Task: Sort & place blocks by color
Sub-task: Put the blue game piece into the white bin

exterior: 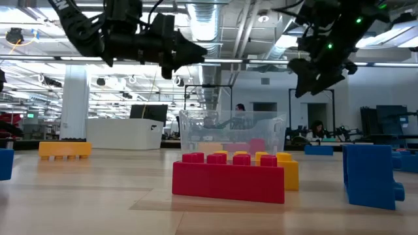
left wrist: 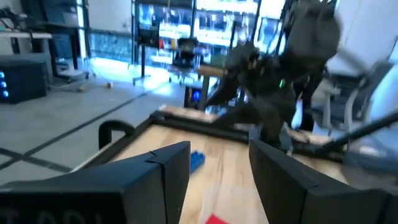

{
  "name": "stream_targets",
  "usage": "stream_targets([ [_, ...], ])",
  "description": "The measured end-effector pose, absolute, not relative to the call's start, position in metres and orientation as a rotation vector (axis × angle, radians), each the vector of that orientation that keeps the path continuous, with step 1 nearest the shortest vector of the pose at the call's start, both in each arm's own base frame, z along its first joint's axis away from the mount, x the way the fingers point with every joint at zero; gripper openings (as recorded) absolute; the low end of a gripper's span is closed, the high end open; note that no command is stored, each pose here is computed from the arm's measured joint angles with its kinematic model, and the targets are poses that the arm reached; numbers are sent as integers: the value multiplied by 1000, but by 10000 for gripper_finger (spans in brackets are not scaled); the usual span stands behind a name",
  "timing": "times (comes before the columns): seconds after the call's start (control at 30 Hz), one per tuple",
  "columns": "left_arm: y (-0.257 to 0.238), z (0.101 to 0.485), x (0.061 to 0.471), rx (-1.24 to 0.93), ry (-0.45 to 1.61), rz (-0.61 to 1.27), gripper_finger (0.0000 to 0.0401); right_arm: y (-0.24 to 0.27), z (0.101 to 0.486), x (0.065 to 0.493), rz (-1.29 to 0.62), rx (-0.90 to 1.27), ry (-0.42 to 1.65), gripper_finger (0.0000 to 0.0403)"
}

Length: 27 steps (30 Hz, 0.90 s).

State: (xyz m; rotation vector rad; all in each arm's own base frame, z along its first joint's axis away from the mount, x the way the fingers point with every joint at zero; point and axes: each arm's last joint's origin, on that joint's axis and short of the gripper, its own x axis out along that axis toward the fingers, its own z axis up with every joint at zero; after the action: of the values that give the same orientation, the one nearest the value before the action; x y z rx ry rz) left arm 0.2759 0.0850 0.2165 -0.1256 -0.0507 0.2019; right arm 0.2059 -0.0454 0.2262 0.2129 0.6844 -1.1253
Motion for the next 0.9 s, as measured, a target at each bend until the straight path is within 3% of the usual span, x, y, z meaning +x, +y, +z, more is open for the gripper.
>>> stream_targets([
  [0.37, 85, 207, 266, -154, -67, 162, 153, -82, 224, 206, -976, 211, 791, 301],
  [0.63, 85, 207, 266, -155, -64, 142, 153, -112, 180, 175, -681, 391, 825, 301],
  [0.9, 85, 207, 266, -165, -66, 150, 153, -117, 168, 162, -782, 276, 883, 301],
])
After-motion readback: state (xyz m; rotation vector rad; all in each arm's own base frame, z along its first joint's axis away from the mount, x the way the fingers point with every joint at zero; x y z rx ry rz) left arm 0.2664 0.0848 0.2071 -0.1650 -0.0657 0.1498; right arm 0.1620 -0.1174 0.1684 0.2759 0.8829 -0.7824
